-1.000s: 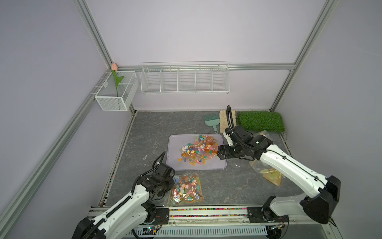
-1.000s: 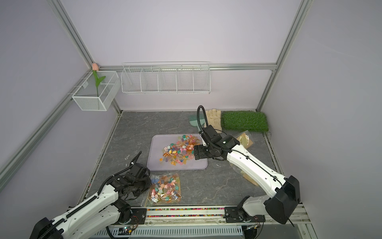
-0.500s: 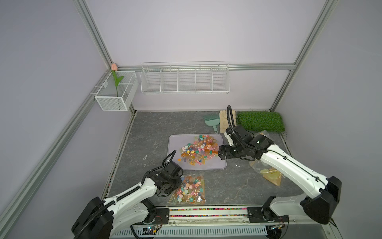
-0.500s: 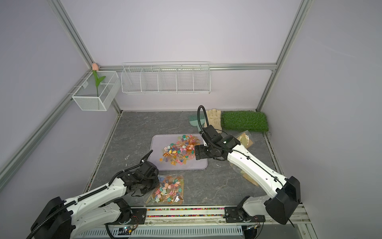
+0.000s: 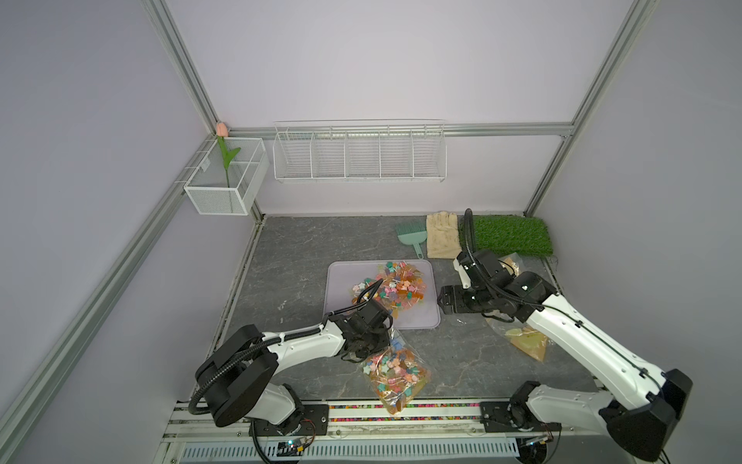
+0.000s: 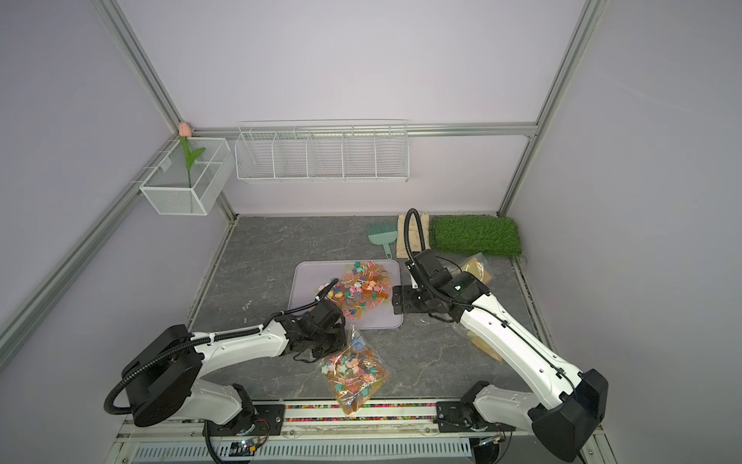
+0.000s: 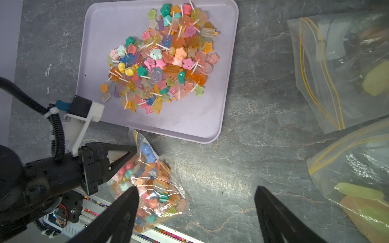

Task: Pour candies out of the ziploc bag
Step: Pick up the ziploc bag from the center of the board, then place the ziploc bag at the center of the board.

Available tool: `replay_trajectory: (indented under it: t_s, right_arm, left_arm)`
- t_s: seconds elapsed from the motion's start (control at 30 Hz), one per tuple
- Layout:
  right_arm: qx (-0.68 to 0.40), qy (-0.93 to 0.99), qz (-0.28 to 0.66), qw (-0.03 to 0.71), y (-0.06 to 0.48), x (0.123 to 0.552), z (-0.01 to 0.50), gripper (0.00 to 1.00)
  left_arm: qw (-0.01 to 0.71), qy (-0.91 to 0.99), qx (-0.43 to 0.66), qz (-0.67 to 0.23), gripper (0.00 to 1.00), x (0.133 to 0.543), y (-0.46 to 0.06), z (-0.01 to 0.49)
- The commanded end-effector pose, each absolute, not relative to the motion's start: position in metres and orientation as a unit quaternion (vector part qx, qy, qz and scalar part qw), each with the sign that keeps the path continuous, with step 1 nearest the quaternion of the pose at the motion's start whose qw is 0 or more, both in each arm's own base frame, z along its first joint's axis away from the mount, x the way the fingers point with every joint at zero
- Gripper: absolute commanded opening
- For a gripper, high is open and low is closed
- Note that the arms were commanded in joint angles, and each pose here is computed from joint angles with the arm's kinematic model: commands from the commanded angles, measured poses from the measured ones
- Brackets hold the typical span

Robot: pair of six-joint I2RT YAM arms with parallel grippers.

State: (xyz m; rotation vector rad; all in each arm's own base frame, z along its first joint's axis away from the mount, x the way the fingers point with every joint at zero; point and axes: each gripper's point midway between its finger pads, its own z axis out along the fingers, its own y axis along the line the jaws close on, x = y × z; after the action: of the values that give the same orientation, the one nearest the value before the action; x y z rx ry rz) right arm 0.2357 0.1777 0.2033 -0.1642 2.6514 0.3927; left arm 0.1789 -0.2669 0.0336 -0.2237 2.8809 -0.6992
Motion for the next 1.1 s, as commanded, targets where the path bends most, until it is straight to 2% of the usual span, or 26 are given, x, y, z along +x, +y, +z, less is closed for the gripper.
replay_trajectory:
  t_s: [0.0,0.47,0.63,0.77,1.07]
  right_arm:
    - [-0.037,0.964,0.135,0.228,0.166,0.231,0.202,0.89]
    - [-0.027,0.964,0.135,0.228,0.165,0.239,0.205,0.89]
    - [-0.021,0.963,0.134,0.232,0.164,0.244,0.208,0.89]
    - [-0.023,0.966,0.133,0.221,0.165,0.245,0.203,0.89]
    - [-0.035,0.969,0.160,0.186,0.186,0.238,0.184,0.89]
  left_arm:
    - [0.130,0.954,-0.054,-0.263,0.00,0.198,-0.284,0.061]
    - [0.203,0.944,0.018,-0.260,0.00,0.239,-0.313,0.117]
    - [0.197,0.944,0.041,-0.260,0.00,0.235,-0.315,0.123]
    - [0.182,0.950,0.043,-0.249,0.00,0.224,-0.303,0.118]
    - [0.161,0.973,0.009,-0.167,0.00,0.200,-0.242,0.115]
